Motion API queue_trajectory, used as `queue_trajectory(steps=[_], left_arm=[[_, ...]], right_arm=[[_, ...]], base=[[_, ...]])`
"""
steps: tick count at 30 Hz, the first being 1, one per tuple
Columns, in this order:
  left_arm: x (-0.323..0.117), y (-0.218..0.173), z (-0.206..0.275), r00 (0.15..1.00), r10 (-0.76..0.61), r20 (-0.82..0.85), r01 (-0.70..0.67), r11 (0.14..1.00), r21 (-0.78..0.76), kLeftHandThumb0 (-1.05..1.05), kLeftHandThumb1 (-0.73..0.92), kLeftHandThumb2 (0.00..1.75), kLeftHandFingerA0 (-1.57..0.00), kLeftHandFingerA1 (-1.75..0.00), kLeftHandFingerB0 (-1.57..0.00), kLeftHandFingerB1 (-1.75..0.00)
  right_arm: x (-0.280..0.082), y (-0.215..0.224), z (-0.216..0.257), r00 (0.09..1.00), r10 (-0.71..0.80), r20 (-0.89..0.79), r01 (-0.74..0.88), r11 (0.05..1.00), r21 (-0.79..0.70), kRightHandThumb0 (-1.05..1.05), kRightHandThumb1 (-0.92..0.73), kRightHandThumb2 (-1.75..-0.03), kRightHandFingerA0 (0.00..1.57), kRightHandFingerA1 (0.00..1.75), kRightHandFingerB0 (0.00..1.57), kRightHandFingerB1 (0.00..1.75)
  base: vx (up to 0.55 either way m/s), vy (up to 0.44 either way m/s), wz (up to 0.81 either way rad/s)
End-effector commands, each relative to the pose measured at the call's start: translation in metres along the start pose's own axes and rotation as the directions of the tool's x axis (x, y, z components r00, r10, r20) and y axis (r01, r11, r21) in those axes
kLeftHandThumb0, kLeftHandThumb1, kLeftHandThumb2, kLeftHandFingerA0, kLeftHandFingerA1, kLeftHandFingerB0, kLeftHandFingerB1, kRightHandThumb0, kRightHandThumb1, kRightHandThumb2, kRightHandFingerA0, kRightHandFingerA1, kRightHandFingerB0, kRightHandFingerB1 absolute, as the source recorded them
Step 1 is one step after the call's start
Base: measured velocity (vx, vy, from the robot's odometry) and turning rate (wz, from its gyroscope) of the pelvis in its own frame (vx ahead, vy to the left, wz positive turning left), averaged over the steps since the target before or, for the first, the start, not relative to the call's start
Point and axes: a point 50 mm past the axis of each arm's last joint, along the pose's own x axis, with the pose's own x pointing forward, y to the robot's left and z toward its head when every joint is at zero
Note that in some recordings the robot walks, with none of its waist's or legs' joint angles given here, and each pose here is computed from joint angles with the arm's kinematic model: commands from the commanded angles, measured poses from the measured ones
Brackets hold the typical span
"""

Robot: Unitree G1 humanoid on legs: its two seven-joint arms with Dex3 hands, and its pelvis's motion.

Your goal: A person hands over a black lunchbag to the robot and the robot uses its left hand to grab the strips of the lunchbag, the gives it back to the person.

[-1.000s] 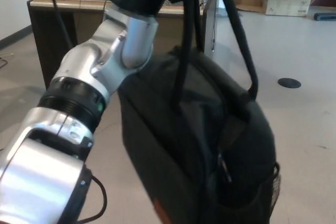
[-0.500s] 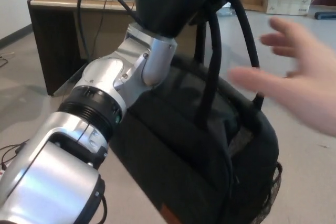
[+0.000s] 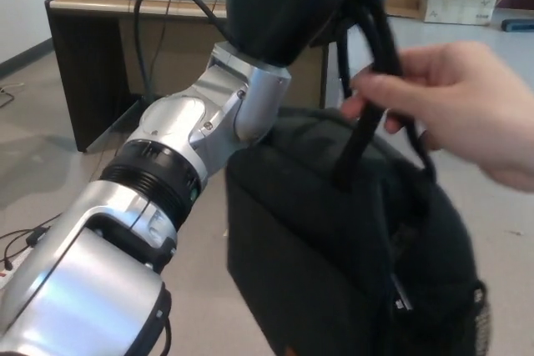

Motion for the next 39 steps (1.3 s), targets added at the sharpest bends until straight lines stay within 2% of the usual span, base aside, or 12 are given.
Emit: queue_trajectory(steps=[1,2,3,4,9,10,11,24,31,32,38,39], left_arm=[[-0.002,-0.003,0.000,0.998,-0.058,-0.032,0.057,0.998,-0.037,-0.49,0.55,0.57,-0.61,-0.91,-0.56,-0.64],[-0.004,-0.008,-0.003,0.979,-0.187,-0.081,0.178,0.979,-0.102,-0.37,0.25,0.89,0.00,-0.50,0.00,-0.48],[-0.004,-0.010,-0.004,0.967,-0.232,-0.103,0.217,0.966,-0.141,-0.85,0.49,0.89,0.00,0.00,0.00,-0.03],[-0.004,-0.012,-0.004,0.955,-0.271,-0.119,0.249,0.953,-0.171,-0.98,0.62,0.61,0.00,0.00,0.00,0.00],[0.003,-0.004,0.006,0.929,-0.366,-0.054,0.341,0.904,-0.260,-1.01,0.66,0.60,0.00,0.00,0.00,0.00],[0.006,-0.002,0.009,0.932,-0.362,-0.035,0.341,0.903,-0.260,-0.98,0.51,0.89,0.00,0.00,0.00,0.00],[0.008,0.000,0.012,0.934,-0.357,-0.022,0.338,0.902,-0.270,-1.00,0.67,0.60,0.00,0.00,0.00,0.00],[-0.013,0.057,0.002,0.953,-0.300,-0.033,0.278,0.916,-0.290,-0.97,0.59,0.60,0.00,0.00,0.00,0.00],[-0.123,0.099,-0.044,0.916,-0.316,-0.248,0.248,0.931,-0.268,-0.67,0.41,0.81,-0.02,-0.15,-0.07,-0.18],[-0.147,0.105,-0.045,0.898,-0.335,-0.286,0.255,0.925,-0.282,-0.69,0.50,0.57,-0.02,-0.25,-0.04,-0.25],[-0.249,0.119,-0.043,0.757,-0.459,-0.464,0.318,0.880,-0.352,-0.74,0.46,0.80,-0.07,-0.30,-0.11,-0.31],[-0.278,0.124,-0.039,0.698,-0.502,-0.510,0.357,0.862,-0.359,-0.75,0.47,0.81,-0.07,-0.32,-0.11,-0.33]], right_arm=[[-0.003,-0.002,-0.005,1.000,-0.005,-0.017,0.004,1.000,-0.008,-0.60,-0.72,-0.62,0.39,0.40,0.54,0.43],[-0.004,-0.002,-0.005,1.000,-0.012,-0.016,0.012,1.000,0.001,-0.59,-0.72,-0.61,0.41,0.40,0.55,0.43],[-0.004,-0.002,-0.005,1.000,-0.013,-0.013,0.013,1.000,0.002,-0.58,-0.72,-0.61,0.40,0.41,0.55,0.44],[-0.004,-0.002,-0.005,1.000,-0.013,-0.012,0.013,1.000,0.002,-0.57,-0.72,-0.61,0.40,0.41,0.55,0.44],[-0.002,-0.002,-0.004,1.000,-0.012,-0.020,0.012,1.000,-0.002,-0.56,-0.71,-0.61,0.39,0.40,0.54,0.43],[-0.001,-0.004,-0.002,1.000,-0.019,-0.014,0.019,1.000,-0.005,-0.55,-0.71,-0.61,0.39,0.40,0.54,0.43],[0.000,-0.004,-0.002,1.000,-0.021,-0.014,0.021,1.000,-0.005,-0.55,-0.70,-0.61,0.40,0.40,0.55,0.43],[-0.003,-0.004,-0.004,1.000,-0.022,-0.014,0.022,1.000,-0.007,-0.54,-0.70,-0.61,0.41,0.41,0.56,0.44],[-0.007,-0.005,-0.009,0.999,-0.040,-0.033,0.040,0.999,0.011,-0.56,-0.71,-0.61,0.44,0.41,0.55,0.43],[-0.009,-0.005,-0.010,0.999,-0.040,-0.031,0.040,0.999,0.003,-0.63,-0.60,-0.97,0.39,0.56,0.44,0.55],[-0.015,-0.005,-0.016,0.997,-0.055,-0.047,0.055,0.998,0.010,-0.57,-0.71,-0.61,0.45,0.44,0.43,0.39],[-0.016,-0.004,-0.017,0.997,-0.053,-0.057,0.054,0.999,0.010,-0.61,-0.58,-0.96,0.39,0.57,0.30,0.50]], base=[[0.00,0.000,0.00],[0.00,0.000,0.00],[0.00,0.000,0.00],[0.00,0.000,0.00],[0.00,0.000,0.00],[0.00,0.000,0.00],[0.00,0.000,0.00],[0.00,0.000,0.00],[0.00,0.000,0.00],[0.00,0.000,0.00],[0.00,0.000,0.00],[0.00,0.000,0.00]])
